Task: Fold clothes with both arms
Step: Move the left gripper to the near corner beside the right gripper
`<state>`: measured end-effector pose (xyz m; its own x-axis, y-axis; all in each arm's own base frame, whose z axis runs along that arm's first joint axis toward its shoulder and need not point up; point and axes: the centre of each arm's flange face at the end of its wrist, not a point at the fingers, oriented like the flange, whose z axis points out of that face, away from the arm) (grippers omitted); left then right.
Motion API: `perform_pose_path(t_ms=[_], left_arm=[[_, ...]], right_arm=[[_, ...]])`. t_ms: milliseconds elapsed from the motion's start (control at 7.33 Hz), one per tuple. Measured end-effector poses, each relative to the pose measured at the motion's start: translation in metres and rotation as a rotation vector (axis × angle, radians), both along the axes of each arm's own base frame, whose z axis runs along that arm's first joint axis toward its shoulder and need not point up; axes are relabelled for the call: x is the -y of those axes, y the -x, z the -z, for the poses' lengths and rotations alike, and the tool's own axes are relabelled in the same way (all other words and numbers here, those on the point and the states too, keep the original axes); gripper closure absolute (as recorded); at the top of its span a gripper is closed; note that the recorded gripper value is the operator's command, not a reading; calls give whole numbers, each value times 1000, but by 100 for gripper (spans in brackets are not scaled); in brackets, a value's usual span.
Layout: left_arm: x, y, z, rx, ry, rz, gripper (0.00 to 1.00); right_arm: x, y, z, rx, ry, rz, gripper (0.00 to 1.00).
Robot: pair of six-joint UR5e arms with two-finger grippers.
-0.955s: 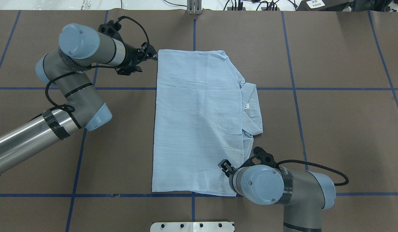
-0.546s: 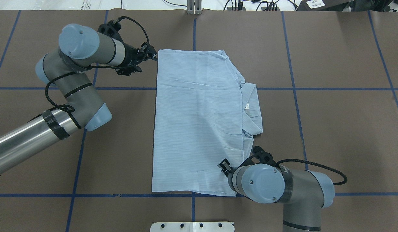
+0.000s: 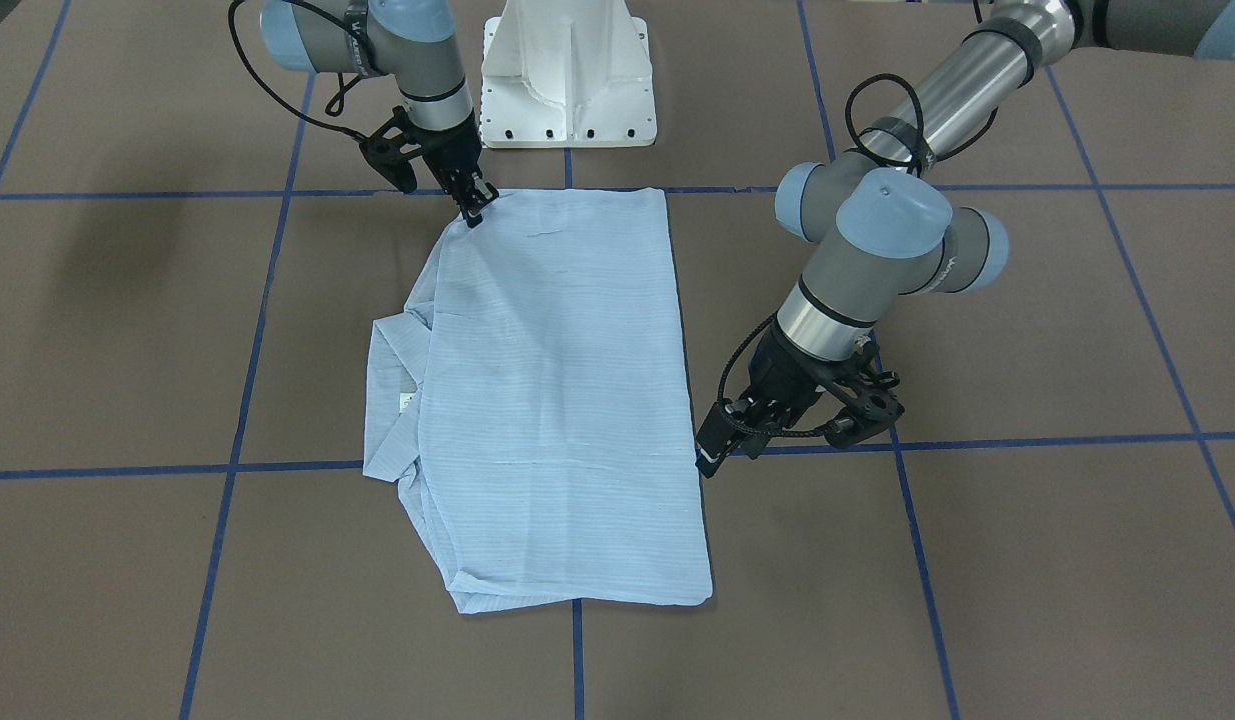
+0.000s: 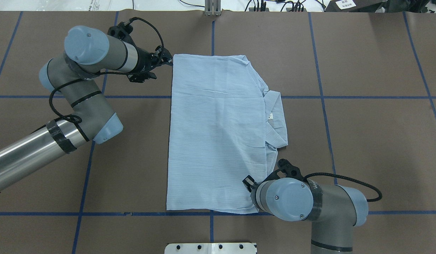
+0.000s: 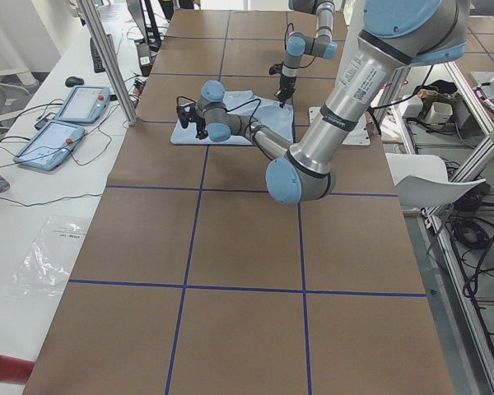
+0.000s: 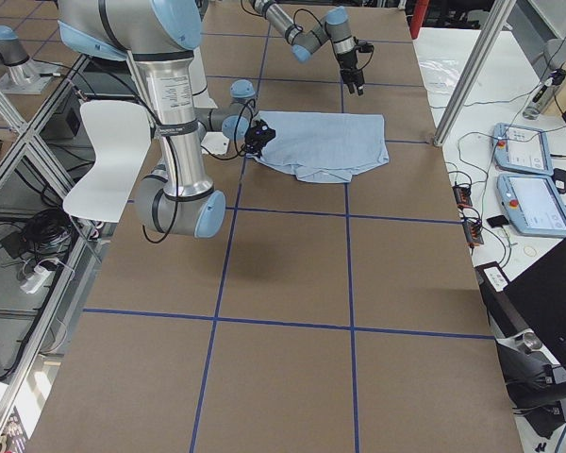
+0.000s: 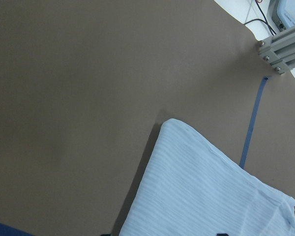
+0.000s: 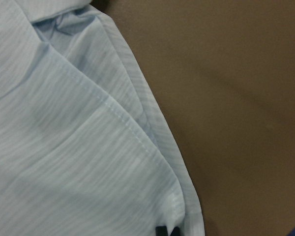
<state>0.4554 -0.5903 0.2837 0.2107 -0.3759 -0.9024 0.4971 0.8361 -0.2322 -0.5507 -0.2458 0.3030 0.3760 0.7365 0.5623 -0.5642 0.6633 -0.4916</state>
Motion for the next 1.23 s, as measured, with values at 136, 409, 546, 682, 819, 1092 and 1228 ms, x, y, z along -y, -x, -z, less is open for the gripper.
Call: perform_pose_path(t_ms=[136, 409, 546, 682, 819, 1092, 1228], left_arm=[[-1, 0, 1, -3, 0, 0, 23], [-10, 2, 8, -27, 3, -1, 23], [-20, 5, 14, -49, 6, -5, 23], [-31, 11, 21, -73, 5, -7, 23], [-52, 19, 24, -98, 7, -15, 23], [-131, 8, 12, -130, 58, -42, 23], [-184, -10, 2, -137, 99, -58, 24]], right_arm=[[1, -4, 4, 2, 0, -2, 100], [-1, -15, 14, -16, 5, -2, 100], [-1, -17, 15, -23, 7, -2, 100], [-2, -18, 16, -24, 8, -3, 100], [-2, -18, 16, -24, 8, -2, 100], [-1, -19, 16, -24, 8, -2, 100], [-1, -20, 16, -24, 8, -2, 100]])
